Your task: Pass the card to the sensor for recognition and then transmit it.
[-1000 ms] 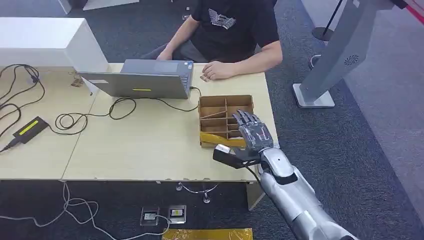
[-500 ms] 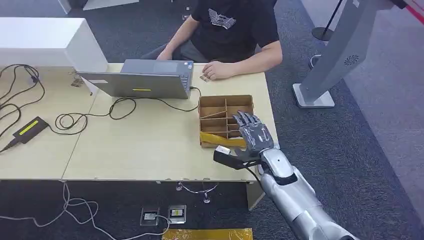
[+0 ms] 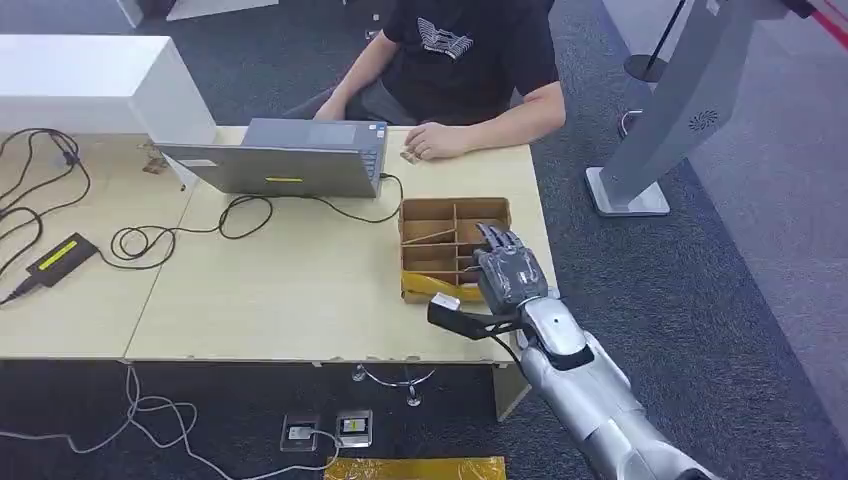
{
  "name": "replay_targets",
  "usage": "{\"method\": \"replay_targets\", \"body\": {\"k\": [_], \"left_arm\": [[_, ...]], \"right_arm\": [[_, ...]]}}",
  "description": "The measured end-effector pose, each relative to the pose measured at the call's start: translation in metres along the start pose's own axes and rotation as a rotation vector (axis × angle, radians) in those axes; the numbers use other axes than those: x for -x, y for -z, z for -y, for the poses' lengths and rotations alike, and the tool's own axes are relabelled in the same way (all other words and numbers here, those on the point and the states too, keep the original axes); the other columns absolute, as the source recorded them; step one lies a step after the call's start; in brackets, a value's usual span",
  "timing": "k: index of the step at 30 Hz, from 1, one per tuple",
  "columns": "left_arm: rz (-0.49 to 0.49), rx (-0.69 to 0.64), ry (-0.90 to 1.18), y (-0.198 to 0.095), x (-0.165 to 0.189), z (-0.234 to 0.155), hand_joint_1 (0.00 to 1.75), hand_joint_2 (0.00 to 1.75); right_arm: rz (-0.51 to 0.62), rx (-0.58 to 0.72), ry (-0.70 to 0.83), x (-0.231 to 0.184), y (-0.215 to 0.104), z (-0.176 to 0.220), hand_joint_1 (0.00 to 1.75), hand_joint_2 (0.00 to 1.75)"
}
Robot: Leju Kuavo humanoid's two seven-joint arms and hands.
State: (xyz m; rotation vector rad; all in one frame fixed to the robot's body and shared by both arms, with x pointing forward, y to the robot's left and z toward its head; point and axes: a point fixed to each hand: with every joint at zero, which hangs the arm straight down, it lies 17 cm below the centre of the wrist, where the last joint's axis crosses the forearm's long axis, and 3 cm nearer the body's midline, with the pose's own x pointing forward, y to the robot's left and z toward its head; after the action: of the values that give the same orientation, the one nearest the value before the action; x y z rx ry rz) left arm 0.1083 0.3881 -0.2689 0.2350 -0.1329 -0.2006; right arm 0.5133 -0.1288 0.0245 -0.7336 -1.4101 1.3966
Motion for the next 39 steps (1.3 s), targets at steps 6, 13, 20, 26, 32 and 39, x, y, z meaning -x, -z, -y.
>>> {"method": "replay_targets", "body": {"k": [6, 13, 20, 26, 32, 39], "left_arm": [[0.003, 0.000, 0.003, 0.000, 0.000, 0.000, 0.00, 0.00], [0.003, -0.005, 0.004, 0.000, 0.000, -0.004, 0.00, 0.00], [0.002, -0.007, 0.004, 0.000, 0.001, -0.004, 0.00, 0.00], [0.002, -0.007, 0.004, 0.000, 0.001, -0.004, 0.00, 0.00], [0.002, -0.007, 0.004, 0.000, 0.001, -0.004, 0.00, 0.00], [0.001, -0.006, 0.006, 0.000, 0.001, -0.003, 0.00, 0.00]], "right_arm": [[0.000, 0.002, -0.002, 0.001, 0.000, 0.000, 1.75, 1.75], [0.005, 0.006, -0.003, 0.001, -0.001, 0.000, 1.75, 1.75], [0.023, 0.026, -0.019, -0.003, 0.002, 0.007, 1.75, 1.75], [0.035, 0.049, -0.020, -0.008, 0.006, 0.018, 1.75, 1.75], [0.054, 0.087, -0.022, -0.016, 0.011, 0.037, 1.75, 1.75], [0.178, 0.534, -0.020, -0.055, 0.015, 0.225, 1.75, 1.75]]}}
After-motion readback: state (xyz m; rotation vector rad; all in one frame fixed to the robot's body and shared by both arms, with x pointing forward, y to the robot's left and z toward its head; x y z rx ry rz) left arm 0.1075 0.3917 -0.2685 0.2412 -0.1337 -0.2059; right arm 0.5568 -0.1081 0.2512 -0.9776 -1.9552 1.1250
